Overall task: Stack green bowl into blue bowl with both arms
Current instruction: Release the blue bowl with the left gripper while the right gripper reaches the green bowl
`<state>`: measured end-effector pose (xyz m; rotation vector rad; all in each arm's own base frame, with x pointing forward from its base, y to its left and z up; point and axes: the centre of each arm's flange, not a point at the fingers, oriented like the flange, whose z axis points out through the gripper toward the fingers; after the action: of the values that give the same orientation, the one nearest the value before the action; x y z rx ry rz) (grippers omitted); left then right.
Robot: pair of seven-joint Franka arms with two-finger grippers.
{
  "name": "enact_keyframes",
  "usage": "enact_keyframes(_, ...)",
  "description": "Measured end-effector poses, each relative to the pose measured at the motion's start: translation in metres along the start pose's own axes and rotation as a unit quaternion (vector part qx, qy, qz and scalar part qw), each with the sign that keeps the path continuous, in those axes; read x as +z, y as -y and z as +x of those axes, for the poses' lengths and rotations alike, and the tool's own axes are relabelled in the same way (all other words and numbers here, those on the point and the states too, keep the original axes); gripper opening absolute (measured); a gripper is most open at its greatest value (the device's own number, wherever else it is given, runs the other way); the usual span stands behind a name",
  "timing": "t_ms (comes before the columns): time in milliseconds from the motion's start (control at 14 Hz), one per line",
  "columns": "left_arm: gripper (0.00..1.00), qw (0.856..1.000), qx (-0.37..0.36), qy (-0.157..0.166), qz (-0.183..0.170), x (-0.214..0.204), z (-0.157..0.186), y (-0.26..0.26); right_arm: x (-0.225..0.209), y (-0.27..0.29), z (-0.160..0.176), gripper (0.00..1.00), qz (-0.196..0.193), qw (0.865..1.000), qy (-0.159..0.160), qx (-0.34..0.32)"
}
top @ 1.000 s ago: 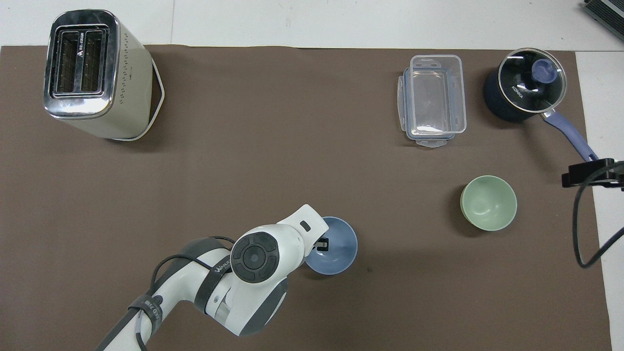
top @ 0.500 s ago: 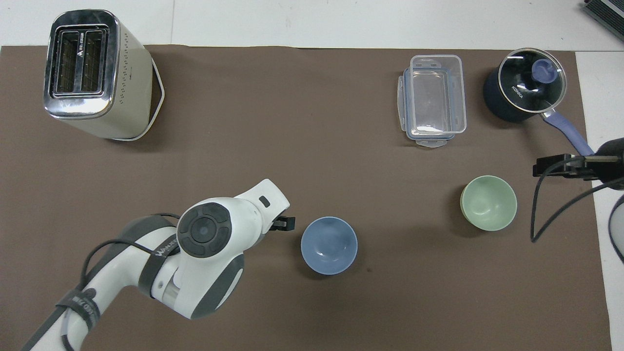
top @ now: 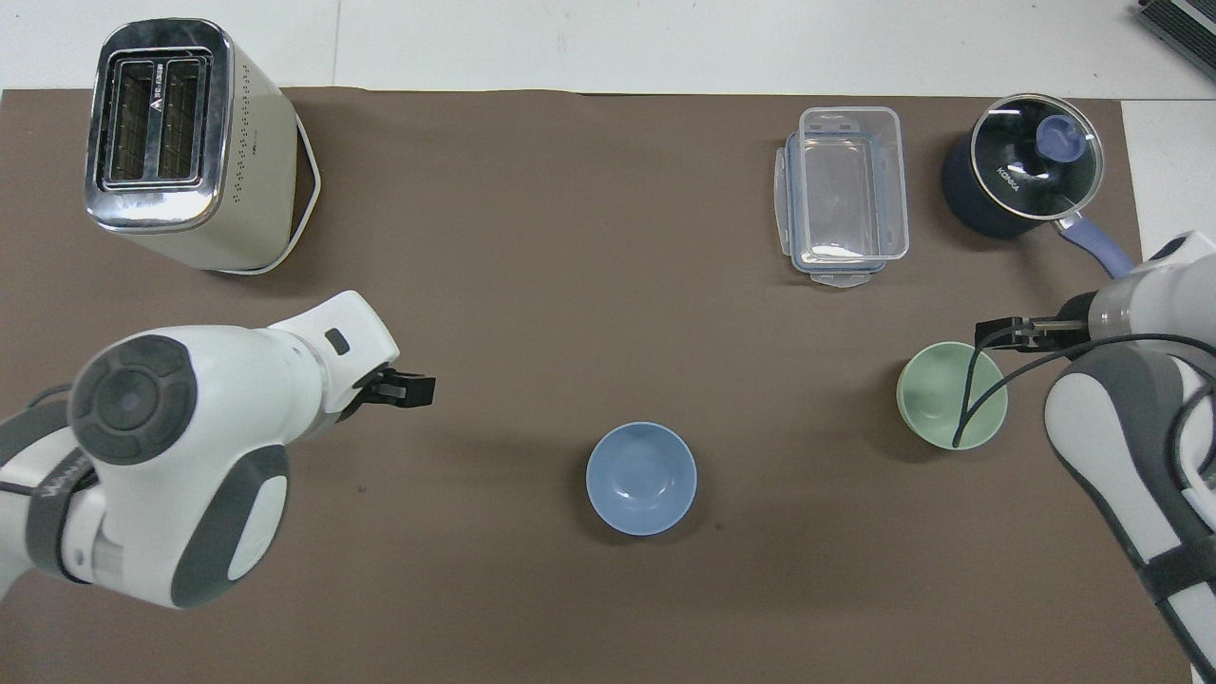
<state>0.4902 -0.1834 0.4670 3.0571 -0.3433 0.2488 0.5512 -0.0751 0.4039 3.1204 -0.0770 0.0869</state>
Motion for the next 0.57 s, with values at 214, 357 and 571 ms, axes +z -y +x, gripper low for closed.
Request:
enact_keyframes(214,1.0,1.0,-0.001,-0.008,0.007,-0.052,0.022,0.047,0.043,-0.011,-0.004,1.0,0.01,1.0,0.004,-0.009)
enact_keyframes(357,1.0,1.0,0.007,-0.009,0.013,-0.085,0.031,0.078,0.063,-0.016,-0.01,1.0,0.015,1.0,0.015,-0.018)
enact_keyframes(571,1.0,1.0,-0.002,-0.008,0.019,-0.138,0.036,0.117,0.083,-0.026,-0.021,1.0,0.017,0.999,0.019,-0.031)
